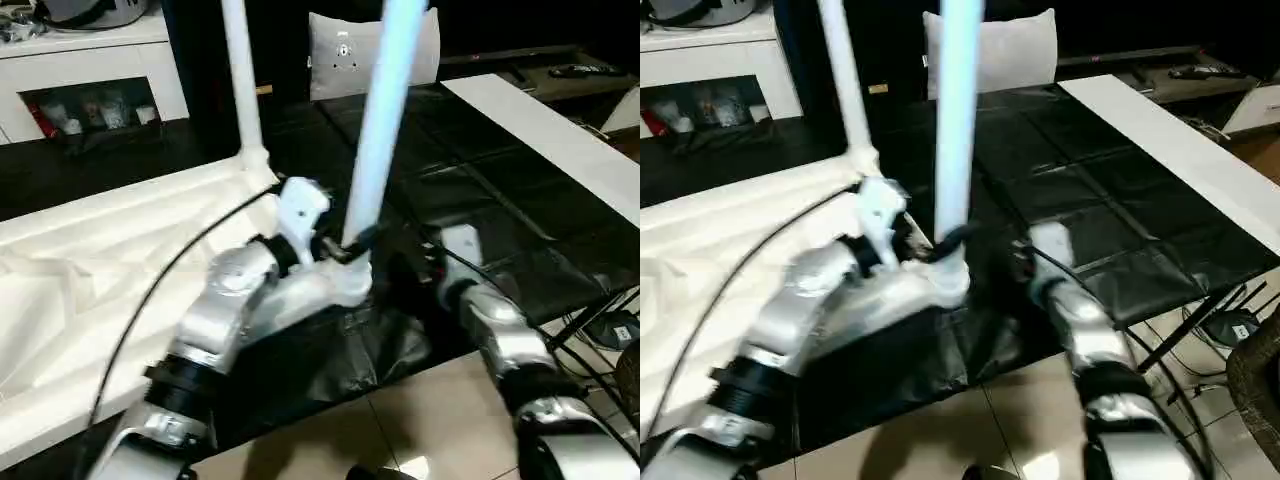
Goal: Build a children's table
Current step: Rotate table base
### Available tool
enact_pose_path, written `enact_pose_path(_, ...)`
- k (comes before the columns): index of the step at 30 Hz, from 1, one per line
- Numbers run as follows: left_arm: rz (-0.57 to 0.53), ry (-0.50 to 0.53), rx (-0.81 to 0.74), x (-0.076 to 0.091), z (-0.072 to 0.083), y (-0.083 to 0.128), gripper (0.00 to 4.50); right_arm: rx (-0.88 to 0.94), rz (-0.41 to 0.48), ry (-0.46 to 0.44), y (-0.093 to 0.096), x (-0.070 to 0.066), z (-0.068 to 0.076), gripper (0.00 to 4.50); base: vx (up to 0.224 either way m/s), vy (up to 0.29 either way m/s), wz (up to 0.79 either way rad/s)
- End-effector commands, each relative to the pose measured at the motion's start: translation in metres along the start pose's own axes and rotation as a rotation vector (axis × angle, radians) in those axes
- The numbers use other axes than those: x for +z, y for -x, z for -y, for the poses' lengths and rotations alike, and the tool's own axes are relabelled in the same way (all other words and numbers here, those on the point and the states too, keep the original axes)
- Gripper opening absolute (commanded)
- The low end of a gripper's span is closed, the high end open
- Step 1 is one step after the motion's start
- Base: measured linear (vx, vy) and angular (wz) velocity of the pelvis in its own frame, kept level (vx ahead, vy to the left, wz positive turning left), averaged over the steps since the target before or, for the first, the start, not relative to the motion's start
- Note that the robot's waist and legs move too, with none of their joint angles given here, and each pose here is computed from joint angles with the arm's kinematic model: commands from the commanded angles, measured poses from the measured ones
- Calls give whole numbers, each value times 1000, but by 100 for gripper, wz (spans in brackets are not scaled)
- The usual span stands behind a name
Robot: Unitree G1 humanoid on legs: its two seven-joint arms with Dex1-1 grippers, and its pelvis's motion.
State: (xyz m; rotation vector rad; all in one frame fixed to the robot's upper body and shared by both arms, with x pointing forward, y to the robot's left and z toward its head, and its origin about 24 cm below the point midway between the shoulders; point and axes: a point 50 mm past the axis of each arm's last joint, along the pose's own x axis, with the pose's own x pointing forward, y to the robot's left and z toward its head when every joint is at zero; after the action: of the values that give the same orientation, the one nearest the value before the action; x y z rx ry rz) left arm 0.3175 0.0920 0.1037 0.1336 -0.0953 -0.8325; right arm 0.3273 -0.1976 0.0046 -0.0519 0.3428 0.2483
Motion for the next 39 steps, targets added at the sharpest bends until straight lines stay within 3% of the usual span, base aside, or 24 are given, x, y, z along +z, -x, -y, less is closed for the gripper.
enact_pose_path(1,-28,-13,29,-3,-8,10,442,0,44,-10,3,8,7,450,0,0,0)
enact_pose_path(5,-111,4,46,-13,-2,23,442,45,104,-59,12,19,4,450,0,0,0)
enact_pose_path(9,16,153,171,-8,10,42,442,83,135,-87,29,31,-12,450,0,0,0)
enact_pose_path(14,21,185,330,-8,15,69,442,98,146,-102,54,33,-24,450,0,0,0)
enact_pose_path(16,5,179,435,-8,13,84,442,108,207,-78,67,36,-32,450,0,0,0)
enact_pose_path(22,-68,121,635,-10,-1,96,442,150,175,-11,75,41,-49,450,-8,-27,25)
enact_pose_path(24,-113,141,693,-16,-6,95,442,125,175,13,73,43,-49,450,28,-109,69)
enact_pose_path(25,-164,104,701,-19,-5,95,442,104,177,45,73,44,-48,450,71,-204,85)
enact_pose_path(28,-186,109,680,-24,5,93,442,128,189,112,77,44,-47,450,51,-187,65)
enact_pose_path(32,-194,135,673,-25,8,92,442,88,180,96,81,41,-42,450,22,-108,48)
enact_pose_path(34,-217,142,694,-26,8,94,442,11,182,25,84,40,-34,450,-29,-38,44)
enact_pose_path(37,-196,89,678,-23,8,94,442,-1,162,-34,86,38,-32,450,-41,32,22)
enact_pose_path(39,-191,71,667,-22,9,95,442,10,156,-19,87,36,-34,450,-30,70,7)
